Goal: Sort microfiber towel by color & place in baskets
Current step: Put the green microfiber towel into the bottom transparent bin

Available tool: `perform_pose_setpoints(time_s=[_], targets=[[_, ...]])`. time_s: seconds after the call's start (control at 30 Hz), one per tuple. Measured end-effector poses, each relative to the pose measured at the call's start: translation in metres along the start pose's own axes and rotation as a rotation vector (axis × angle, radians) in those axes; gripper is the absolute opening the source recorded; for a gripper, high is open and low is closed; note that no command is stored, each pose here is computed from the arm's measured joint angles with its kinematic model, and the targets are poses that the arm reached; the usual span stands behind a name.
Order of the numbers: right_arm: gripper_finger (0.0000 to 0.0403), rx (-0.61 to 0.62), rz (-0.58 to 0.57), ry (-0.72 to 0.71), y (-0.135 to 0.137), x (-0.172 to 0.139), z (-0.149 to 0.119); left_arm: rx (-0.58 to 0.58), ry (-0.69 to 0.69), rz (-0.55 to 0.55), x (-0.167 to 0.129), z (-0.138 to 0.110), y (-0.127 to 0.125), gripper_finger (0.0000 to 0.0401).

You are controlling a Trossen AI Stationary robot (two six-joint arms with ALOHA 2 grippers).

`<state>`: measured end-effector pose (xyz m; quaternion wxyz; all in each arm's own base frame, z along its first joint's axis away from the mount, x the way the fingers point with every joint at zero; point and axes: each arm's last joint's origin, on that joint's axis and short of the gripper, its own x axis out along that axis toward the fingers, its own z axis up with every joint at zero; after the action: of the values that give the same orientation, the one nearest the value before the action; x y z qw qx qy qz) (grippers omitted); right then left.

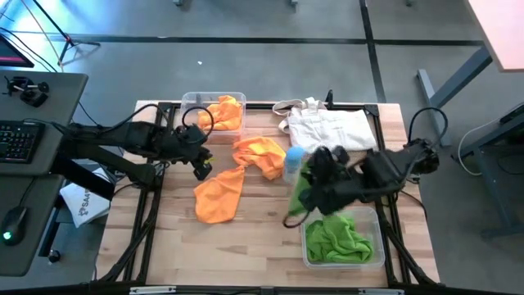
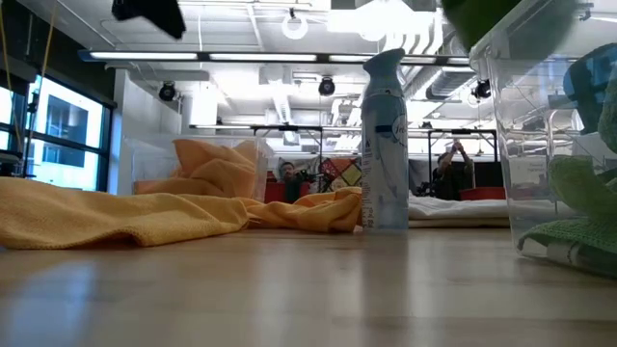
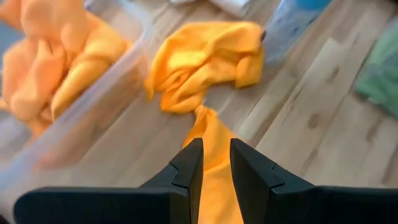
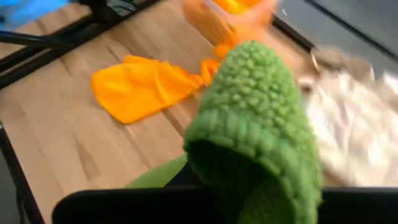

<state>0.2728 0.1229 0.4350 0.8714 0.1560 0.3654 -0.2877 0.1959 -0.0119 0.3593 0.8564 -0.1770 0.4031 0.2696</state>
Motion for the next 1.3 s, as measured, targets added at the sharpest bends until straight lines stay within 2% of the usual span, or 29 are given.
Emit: perform_pose_setpoints(time_s=[0.2, 0.3, 0.43, 0.57, 0.73, 1.03, 1.3], targets=[[0.0001, 0.104, 0.048, 0.022, 0.017, -0.012, -0.026, -0.062, 0.094, 0.038, 0.027, -0.019, 0.013, 0.0069], [0.0001, 0.116, 0.062, 0.047, 0.023, -0.016, -0.04, -0.085, 0.12, 0.03, 0.036, -0.027, 0.017, 0.0069], [0.0001, 0.119, 0.051, 0.164, 0.03, -0.009, -0.064, -0.1, 0.131, -0.014, 0.043, -0.033, 0.019, 0.0069], [0.0001, 0.154, 0.009, 0.307, 0.034, -0.001, -0.088, -0.107, 0.125, -0.038, 0.043, -0.034, 0.018, 0.0069], [0.0001, 0.229, -0.074, 0.4, 0.036, 0.008, -0.118, -0.11, 0.119, -0.048, 0.043, -0.033, 0.017, 0.0069], [0.0005, 0.491, -0.333, 0.506, 0.029, 0.029, -0.174, -0.121, 0.091, -0.083, 0.043, -0.03, 0.015, 0.0069], [0.0002, 0.572, -0.256, 0.569, 0.038, 0.063, -0.206, -0.136, 0.056, -0.116, 0.043, -0.026, 0.012, 0.0069]])
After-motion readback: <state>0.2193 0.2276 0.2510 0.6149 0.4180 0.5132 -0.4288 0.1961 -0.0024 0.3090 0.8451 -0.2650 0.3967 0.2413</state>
